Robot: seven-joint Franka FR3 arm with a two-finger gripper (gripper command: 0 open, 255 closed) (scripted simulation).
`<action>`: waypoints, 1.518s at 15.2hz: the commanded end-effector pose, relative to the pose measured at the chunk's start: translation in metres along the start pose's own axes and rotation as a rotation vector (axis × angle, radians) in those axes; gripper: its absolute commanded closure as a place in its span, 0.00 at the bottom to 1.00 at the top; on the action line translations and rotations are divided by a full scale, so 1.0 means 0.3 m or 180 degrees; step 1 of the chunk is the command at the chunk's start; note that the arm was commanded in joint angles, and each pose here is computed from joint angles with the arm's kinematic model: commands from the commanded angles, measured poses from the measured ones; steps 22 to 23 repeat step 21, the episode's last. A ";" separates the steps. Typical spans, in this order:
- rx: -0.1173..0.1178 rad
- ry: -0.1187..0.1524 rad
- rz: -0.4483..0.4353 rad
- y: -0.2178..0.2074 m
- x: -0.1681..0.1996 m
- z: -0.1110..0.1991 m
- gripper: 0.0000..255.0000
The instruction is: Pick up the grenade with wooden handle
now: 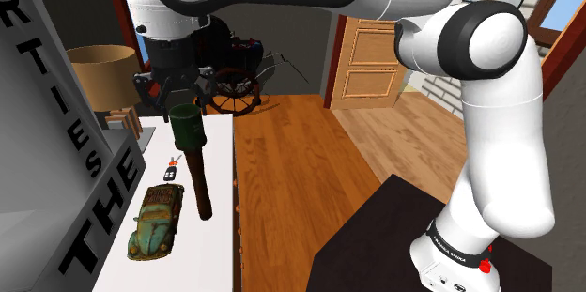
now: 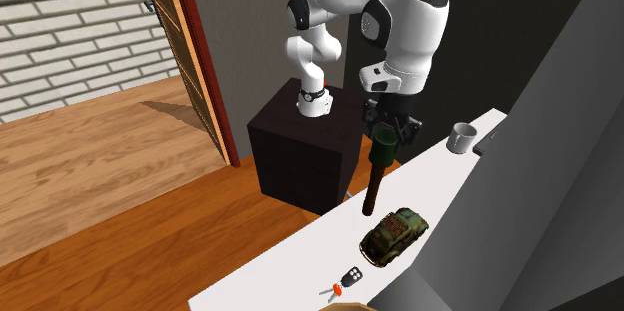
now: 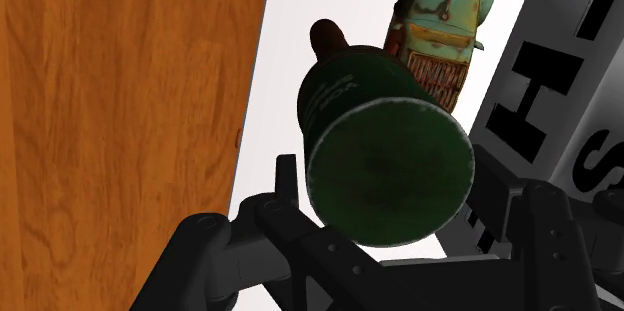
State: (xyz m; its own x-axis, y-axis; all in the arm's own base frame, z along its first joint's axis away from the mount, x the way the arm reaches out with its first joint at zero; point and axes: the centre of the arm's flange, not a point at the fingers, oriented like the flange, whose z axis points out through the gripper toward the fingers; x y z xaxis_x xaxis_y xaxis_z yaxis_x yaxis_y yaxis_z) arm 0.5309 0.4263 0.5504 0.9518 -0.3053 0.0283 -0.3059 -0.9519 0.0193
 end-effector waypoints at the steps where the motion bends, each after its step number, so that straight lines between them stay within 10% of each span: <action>1: -0.0004 -0.0004 -0.0001 0.000 0.000 0.003 1.00; 23: -0.0004 -0.0004 -0.0001 0.007 0.007 -0.260 1.00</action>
